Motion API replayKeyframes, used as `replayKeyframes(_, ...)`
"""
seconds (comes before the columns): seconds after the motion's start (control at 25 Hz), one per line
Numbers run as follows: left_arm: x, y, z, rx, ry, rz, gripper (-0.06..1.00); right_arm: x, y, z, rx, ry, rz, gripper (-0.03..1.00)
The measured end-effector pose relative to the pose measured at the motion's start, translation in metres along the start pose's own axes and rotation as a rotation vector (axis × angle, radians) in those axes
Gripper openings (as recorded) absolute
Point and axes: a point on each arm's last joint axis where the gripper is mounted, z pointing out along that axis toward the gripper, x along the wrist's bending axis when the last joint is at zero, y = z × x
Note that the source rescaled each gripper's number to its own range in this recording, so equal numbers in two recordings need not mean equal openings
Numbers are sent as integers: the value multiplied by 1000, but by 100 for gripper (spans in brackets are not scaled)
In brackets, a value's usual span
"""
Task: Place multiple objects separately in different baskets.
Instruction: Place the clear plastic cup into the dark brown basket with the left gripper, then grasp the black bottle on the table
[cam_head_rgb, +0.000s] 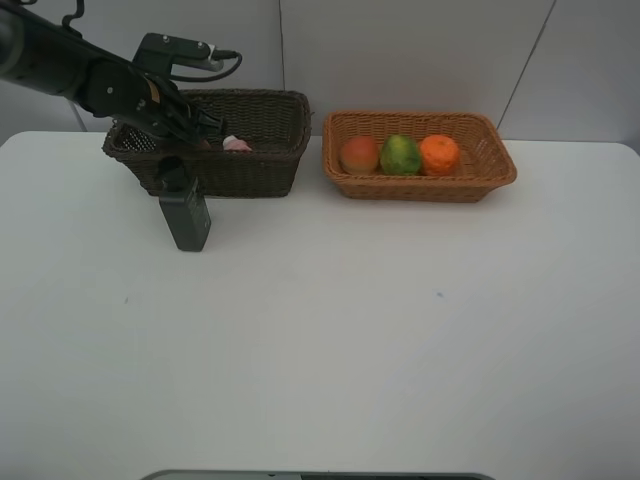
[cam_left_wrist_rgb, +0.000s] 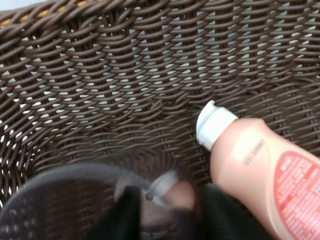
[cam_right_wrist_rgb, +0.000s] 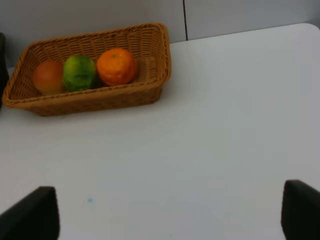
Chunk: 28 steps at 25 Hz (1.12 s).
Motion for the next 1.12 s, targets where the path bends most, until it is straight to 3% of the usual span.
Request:
replayKeyframes(0.12,0,4,-2,-9,2,-1,76,0,0,0,0,0,0,96)
replayKeyframes(0.24,1,11,-9,-26,6,0,89,0,0,0,0,0,0,96)
replayKeyframes(0.48,3,34,-36,-80,22,-18,91,0,0,0,0,0,0,96)
replayKeyframes(0.64,3,46,-59,-56,44,-70,91,0,0,0,0,0,0,96)
replayKeyframes(0.88,4,48,-90,77,70,-204,91,0,0,0,0,0,0,96)
replayKeyframes(1.12,-12,47,-118,204,63,-208,93,0,0,0,0,0,0,96)
